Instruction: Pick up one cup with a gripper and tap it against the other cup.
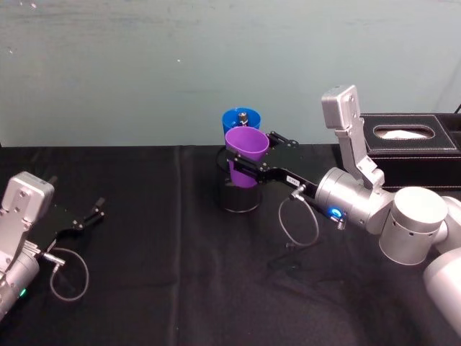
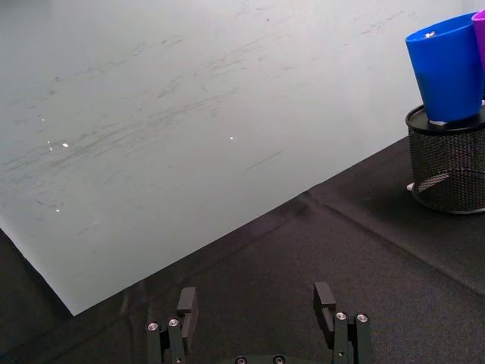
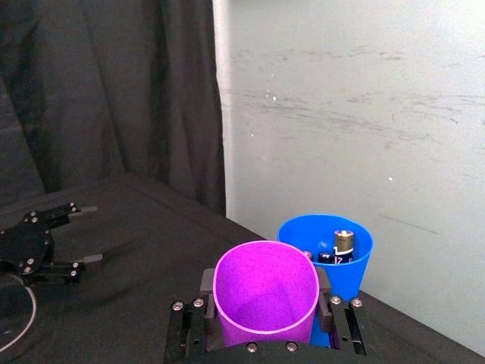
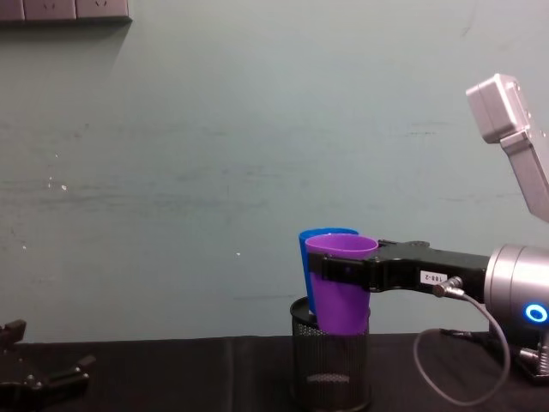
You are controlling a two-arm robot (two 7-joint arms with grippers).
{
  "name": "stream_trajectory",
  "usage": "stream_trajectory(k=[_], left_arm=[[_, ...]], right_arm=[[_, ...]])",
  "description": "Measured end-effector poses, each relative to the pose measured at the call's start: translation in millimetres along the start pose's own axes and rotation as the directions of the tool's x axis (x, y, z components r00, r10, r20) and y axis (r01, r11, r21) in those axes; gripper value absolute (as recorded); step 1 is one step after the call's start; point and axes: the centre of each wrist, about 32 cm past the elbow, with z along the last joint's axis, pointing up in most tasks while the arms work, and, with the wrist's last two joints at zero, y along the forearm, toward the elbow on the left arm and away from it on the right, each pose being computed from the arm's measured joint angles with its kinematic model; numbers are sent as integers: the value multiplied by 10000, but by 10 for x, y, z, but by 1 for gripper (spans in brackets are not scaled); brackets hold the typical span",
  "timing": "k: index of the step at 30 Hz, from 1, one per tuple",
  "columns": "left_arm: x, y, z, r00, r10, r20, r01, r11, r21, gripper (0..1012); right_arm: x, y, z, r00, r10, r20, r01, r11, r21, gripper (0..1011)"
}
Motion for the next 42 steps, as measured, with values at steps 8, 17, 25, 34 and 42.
stream_trajectory(k=[8, 17, 25, 34, 42], left_arm=[[0, 0, 0, 10000, 0, 0, 0, 10000, 0, 1000], [0, 0, 0, 10000, 0, 0, 0, 10000, -1, 1000], [0, 0, 0, 10000, 0, 0, 0, 10000, 0, 1000], [0, 0, 0, 10000, 0, 0, 0, 10000, 0, 1000], [0, 0, 0, 10000, 0, 0, 0, 10000, 0, 1000]], right_arm=[[22, 28, 18, 10000, -20, -79, 20, 10000, 86, 735], [74, 55, 41, 9997, -144, -208, 148, 9997, 173, 735], [130, 86, 56, 9991, -228, -345, 237, 9994, 239, 735], [149, 112, 69, 9989, -215, -426, 228, 9992, 313, 735], [163, 124, 78, 9991, -135, -410, 149, 9993, 337, 735]])
